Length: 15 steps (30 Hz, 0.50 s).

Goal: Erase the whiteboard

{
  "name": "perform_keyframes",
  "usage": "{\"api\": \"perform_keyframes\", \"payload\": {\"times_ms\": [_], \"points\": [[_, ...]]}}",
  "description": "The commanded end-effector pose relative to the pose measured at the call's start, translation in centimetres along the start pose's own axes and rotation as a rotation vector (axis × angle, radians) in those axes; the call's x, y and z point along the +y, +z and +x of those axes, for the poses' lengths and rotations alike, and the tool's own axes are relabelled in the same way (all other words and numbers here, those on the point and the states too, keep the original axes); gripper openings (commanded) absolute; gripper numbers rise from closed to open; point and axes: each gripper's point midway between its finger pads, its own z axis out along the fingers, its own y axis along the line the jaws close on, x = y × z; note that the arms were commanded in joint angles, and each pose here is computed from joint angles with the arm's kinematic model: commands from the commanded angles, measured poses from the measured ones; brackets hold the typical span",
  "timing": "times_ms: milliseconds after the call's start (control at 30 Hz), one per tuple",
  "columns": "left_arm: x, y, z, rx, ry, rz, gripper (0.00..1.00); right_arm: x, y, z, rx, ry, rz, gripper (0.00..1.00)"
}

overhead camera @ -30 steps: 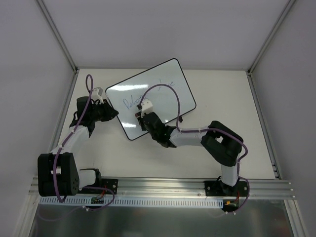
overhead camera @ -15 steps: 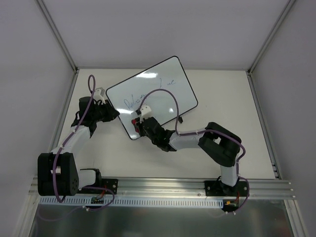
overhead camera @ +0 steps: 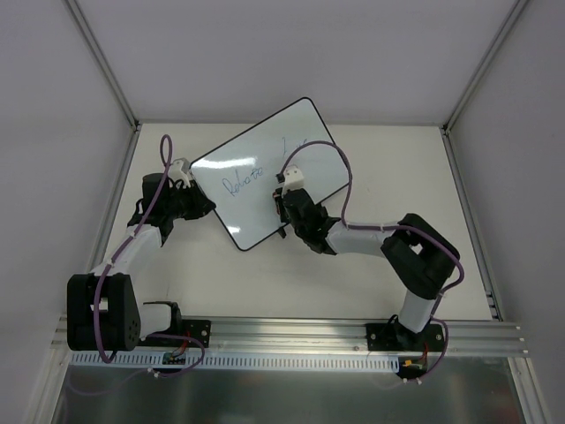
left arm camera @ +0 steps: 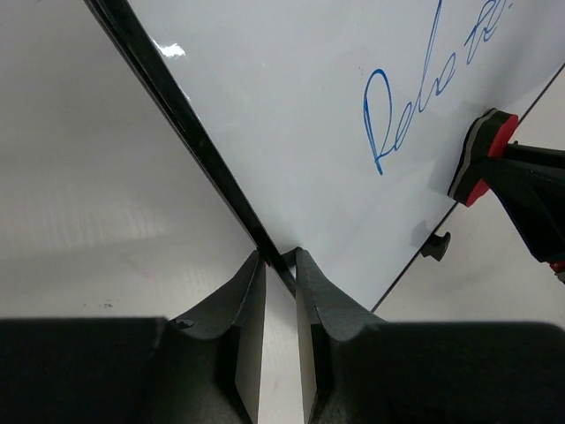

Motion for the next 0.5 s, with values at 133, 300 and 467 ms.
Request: {"api": "perform_keyframes", "payload": {"times_ms": [133,300,467], "points": [[-2.3,0.2,1.5,0.086,0.027,0.104,0.00,4.6,0.5,1.9,0.118,-0.164,-0.098,0.00],[-2.7,0.3,1.8,0.091,0.035,0.107,0.00,8.2,1.2,2.7,0.127,-0.187,-0.183,0.00],[-3.2,0.3,2.0,0.093,0.043,0.109,0.00,10.6,1.2,4.2,0.154,-0.205,-0.248,0.00]]}}
